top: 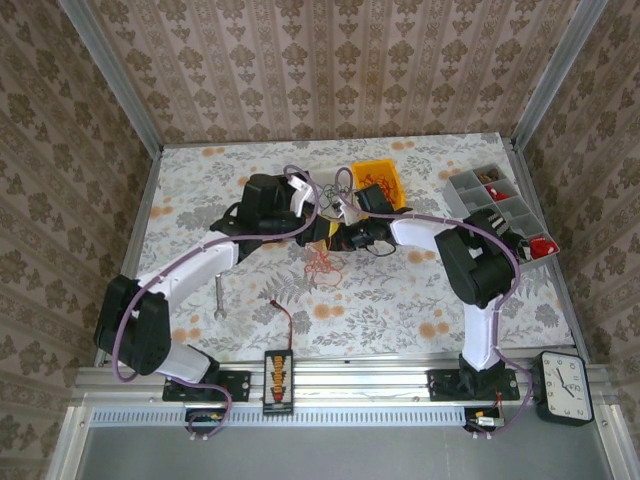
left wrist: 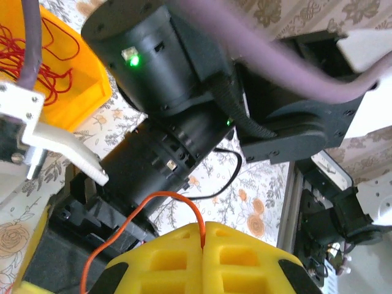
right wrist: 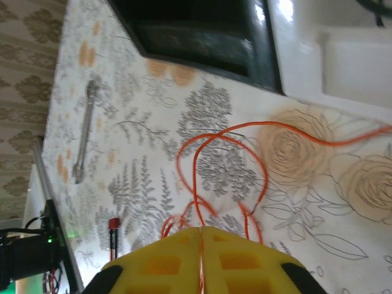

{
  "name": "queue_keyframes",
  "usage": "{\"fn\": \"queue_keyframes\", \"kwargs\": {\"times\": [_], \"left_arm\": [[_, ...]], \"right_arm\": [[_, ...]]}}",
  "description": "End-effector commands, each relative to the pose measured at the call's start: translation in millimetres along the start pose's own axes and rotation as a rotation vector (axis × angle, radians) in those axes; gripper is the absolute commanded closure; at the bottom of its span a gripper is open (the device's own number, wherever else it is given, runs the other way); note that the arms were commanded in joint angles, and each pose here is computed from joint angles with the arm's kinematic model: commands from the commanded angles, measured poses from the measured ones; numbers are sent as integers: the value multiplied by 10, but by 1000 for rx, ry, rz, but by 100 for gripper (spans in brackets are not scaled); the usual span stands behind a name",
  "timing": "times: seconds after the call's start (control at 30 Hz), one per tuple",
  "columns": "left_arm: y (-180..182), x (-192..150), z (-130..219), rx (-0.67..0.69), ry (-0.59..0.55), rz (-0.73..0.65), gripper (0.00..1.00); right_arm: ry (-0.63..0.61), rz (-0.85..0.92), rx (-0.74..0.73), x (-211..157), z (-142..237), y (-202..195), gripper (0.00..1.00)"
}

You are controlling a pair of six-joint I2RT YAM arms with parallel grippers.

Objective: Untangle the cables

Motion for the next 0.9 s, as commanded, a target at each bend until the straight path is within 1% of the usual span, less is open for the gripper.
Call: {"fn": "queue_keyframes", "kwargs": {"times": [0.0, 0.07, 0.2, 0.3, 0.43, 0.5, 0.53, 0.67, 0.8, 0.87], "left_arm": [[-82, 260, 201, 31, -124, -54, 100], [-76, 322, 303, 70, -161, -61, 100], [-90, 450, 471, 122, -223, -80, 100], [-102, 485, 492, 133, -209, -98, 100], [-61, 460, 493, 170, -199, -97, 100], [-46, 449, 470, 162, -195, -95, 100], [-37, 434, 449, 152, -188, -87, 100], [-11, 363, 357, 128, -160, -70, 100], [0, 326, 306, 123, -148, -66, 100], [-4, 321, 282, 119, -145, -66, 100]], "right_arm": [[-3, -28, -154, -4, -14, -148, 97], [0, -35, -233, -36, 11, -239, 99], [15, -51, -330, -141, 84, -371, 100], [-12, -35, -381, -208, 225, -413, 98], [-64, -77, -466, -268, 481, -528, 97], [-85, -86, -464, -304, 588, -534, 95], [-99, -64, -451, -324, 628, -491, 92], [-138, 23, -324, -351, 766, -213, 72], [-127, 101, -279, -351, 778, 1, 58], [-112, 118, -266, -334, 726, 51, 54]]}}
Point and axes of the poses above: each hand's point on the last joint's axis, 136 mm out from that joint toward the fingers, its own z axis back along the fingers, its own y axis along the line the jaws close on, x = y × z, the point moved 8 cm from there along z, back along the fingers, and after that the axes turned 13 degrees about -z, right-handed, at the moved point
